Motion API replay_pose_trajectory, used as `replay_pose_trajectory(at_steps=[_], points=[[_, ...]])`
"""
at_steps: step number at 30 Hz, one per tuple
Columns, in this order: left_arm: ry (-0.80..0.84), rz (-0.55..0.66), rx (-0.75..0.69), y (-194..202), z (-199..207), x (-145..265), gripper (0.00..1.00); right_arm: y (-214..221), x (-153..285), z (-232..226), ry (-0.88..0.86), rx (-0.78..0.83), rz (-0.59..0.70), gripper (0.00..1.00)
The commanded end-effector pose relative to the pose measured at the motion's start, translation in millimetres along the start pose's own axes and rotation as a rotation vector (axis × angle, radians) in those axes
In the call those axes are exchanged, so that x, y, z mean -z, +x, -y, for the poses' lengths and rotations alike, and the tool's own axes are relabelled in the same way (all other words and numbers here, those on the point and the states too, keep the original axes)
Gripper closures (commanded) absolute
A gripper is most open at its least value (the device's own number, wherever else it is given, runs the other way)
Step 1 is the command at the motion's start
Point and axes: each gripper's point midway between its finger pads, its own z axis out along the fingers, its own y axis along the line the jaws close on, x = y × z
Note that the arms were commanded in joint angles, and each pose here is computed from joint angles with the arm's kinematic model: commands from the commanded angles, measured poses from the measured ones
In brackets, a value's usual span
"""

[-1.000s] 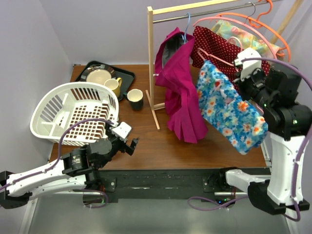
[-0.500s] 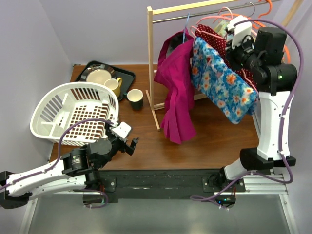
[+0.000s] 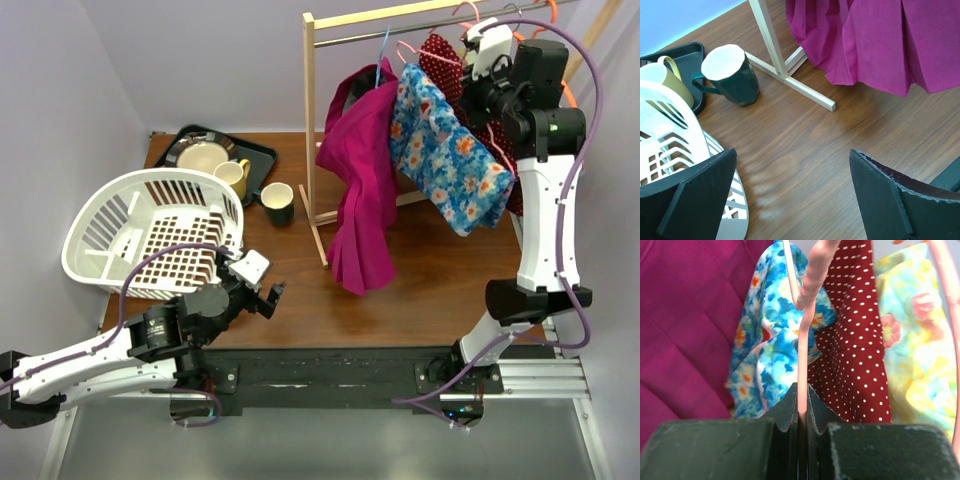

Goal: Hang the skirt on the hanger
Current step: Hang the hanger with skirt onto the clothesline

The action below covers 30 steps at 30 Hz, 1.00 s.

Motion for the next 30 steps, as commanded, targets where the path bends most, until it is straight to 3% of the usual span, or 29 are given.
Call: replay_pose_trajectory(at_steps=[1,11,20,26,27,30], points=[[-0.008,0.03,0.019,-6.2,-1.1,-1.7,0.0,-41.7,5.1,4.3,0.016,-0.032,0.173,1.0],[-0.005,0.03,0.016,-6.7,-0.3,-2.4,0.0,-41.0,-24.0,7.4,0.033,-0.086,0.244,1.0],[-0.005,0.029,0.015,-6.0,-0.4,-2.3,0.0,-7.9,-41.4,-7.7,-0.029,-0.057,0.181,1.0],[0.0,0.034,0.017,-7.1,0.8,-2.9,0.0,-0.6,-22.2,-10.4,-0.023,-0.011,0.17,0.71],[0.004,0.033,0.014,-7.1,1.7,-3.1,0.0,-4.2,-11.9,-9.9,-0.016,0.002,0.182,0.61],[0.02,0.052,0.033,-17.5,3.1,-0.2,0.0,-7.5,14.4,-7.4,0.014,0.024,0.19,0.45]])
